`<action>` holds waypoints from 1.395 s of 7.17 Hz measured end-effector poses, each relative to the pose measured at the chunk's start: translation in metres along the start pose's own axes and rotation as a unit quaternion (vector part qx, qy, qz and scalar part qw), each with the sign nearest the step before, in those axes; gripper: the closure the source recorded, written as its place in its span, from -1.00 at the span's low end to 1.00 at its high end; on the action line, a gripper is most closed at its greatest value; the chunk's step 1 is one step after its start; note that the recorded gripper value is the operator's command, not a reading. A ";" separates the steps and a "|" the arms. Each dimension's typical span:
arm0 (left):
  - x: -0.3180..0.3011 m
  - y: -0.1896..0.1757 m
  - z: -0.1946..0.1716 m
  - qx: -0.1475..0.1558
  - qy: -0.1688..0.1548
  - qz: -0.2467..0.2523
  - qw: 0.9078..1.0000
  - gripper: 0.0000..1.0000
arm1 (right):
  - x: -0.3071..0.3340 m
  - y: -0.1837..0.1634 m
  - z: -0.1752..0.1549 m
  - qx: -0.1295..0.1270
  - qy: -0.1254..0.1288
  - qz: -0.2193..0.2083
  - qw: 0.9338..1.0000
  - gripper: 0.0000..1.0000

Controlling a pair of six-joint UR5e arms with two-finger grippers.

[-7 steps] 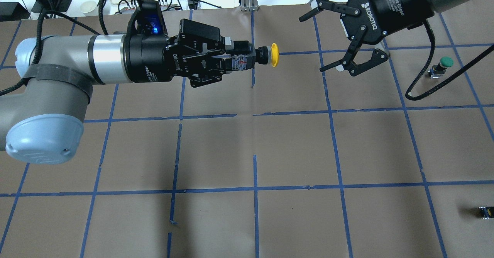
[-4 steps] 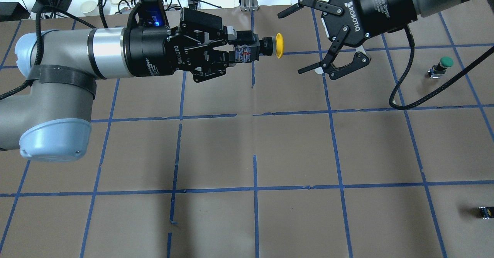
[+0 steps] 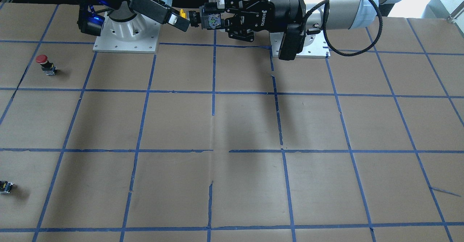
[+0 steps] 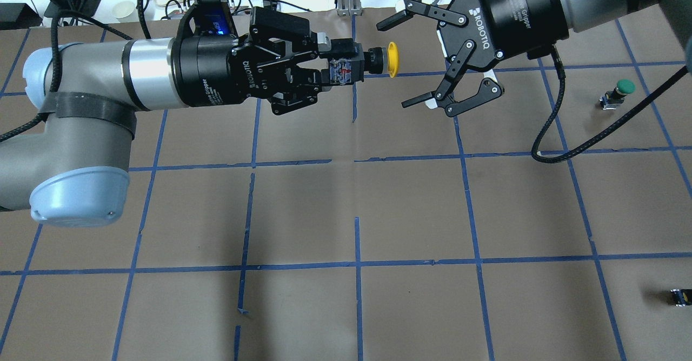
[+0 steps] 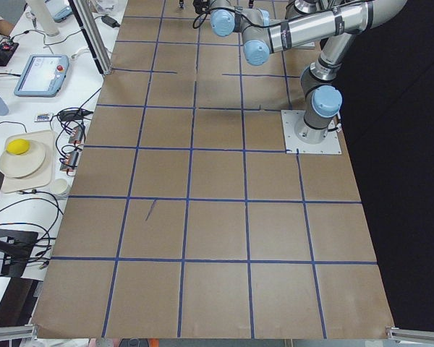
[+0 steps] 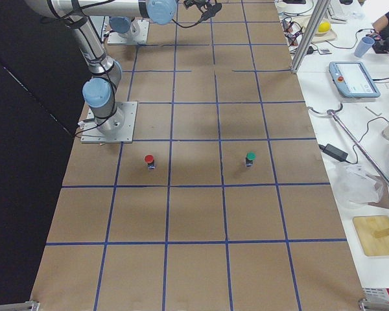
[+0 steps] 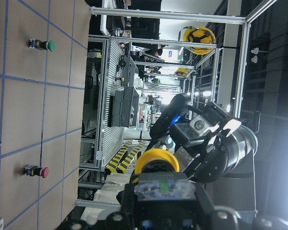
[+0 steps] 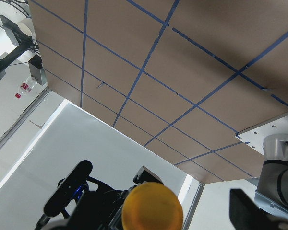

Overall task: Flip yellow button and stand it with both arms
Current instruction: 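Close the right gripper on the yellow cap held by the left gripper, then open the left gripper and pull the button away with the right gripper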

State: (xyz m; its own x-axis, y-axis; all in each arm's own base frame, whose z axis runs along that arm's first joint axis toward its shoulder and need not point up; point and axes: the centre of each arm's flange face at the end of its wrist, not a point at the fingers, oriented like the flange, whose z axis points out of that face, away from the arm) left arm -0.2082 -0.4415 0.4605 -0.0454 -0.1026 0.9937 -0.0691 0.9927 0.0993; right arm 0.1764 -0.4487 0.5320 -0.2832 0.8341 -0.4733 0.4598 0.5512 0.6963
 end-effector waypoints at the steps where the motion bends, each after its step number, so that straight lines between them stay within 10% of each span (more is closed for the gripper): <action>1: 0.000 0.000 0.000 0.000 0.001 0.000 1.000 0.99 | 0.000 0.000 0.000 -0.001 -0.001 0.001 1.000 -0.68; 6: -0.002 0.000 0.000 0.000 0.002 -0.003 1.000 0.98 | -0.001 -0.001 0.001 -0.002 -0.001 0.003 1.000 0.22; 7: -0.002 0.000 0.000 -0.001 0.003 -0.004 1.000 0.34 | -0.001 -0.001 0.000 -0.002 -0.002 0.002 1.000 0.24; 8: -0.002 0.001 0.000 -0.001 0.003 -0.004 1.000 -0.98 | -0.001 0.000 0.000 -0.002 -0.002 0.001 1.000 0.24; 10: 0.001 0.000 0.000 0.000 0.003 -0.023 1.000 -0.99 | -0.001 0.001 -0.001 -0.002 -0.003 0.000 1.000 0.25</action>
State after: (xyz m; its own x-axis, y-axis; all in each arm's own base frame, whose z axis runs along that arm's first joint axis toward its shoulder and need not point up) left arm -0.2078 -0.4419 0.4617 -0.0365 -0.1481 0.9883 -0.0707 0.9869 0.1453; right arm 0.1765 -0.4488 0.5334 -0.2783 0.8345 -0.4755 0.4575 0.5505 0.6984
